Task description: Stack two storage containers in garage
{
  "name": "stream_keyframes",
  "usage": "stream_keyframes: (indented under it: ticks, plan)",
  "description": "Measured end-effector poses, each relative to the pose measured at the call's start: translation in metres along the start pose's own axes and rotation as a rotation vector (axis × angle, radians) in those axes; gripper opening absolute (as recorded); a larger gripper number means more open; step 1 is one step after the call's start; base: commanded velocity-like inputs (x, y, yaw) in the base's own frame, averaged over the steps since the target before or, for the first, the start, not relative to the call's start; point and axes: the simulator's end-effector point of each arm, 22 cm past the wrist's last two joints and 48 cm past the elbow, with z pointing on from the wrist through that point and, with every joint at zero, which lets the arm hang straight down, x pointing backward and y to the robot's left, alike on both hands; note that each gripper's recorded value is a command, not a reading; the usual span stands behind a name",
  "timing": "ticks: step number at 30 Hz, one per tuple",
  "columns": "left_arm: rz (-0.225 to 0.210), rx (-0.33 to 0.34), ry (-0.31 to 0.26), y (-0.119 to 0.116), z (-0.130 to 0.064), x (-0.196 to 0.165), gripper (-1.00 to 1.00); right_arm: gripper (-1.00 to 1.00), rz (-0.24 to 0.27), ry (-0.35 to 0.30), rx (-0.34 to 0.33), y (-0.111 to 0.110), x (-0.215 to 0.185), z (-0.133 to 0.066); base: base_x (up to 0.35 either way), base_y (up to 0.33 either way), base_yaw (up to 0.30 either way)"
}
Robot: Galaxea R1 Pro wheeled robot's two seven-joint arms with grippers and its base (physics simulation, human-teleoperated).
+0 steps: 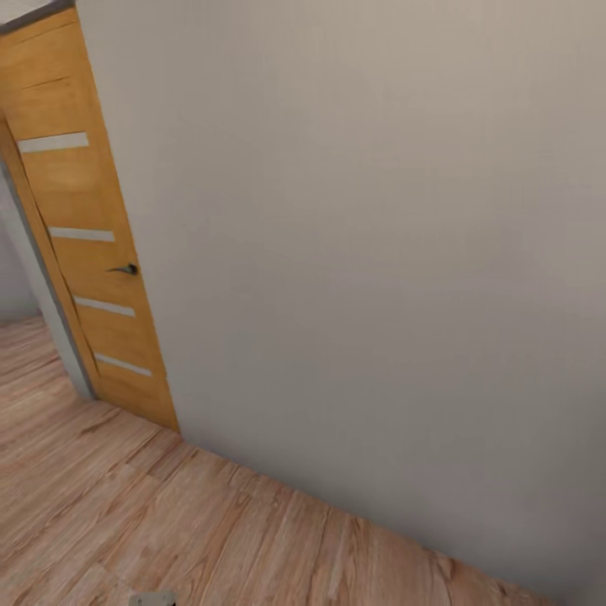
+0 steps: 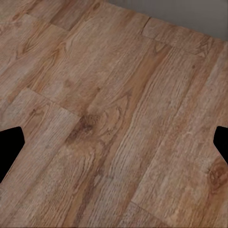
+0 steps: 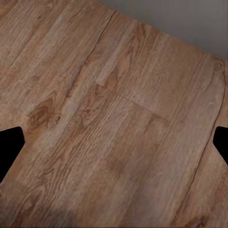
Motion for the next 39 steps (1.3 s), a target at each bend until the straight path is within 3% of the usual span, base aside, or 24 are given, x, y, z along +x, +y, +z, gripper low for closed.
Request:
stream_keyframes:
  ticks: [26,39]
  plan:
    - [0.0,0.0,0.0,0.0,0.0,0.0,1.0,1.0,0.0,0.0,0.001,-0.0003,0.0,0.0,0.342,0.012,0.289]
    - [0.0,0.0,0.0,0.0,0.0,0.0,1.0,1.0,0.0,-0.033,0.001,-0.0003,-0.0066,-0.0003,0.346,0.0,0.289]
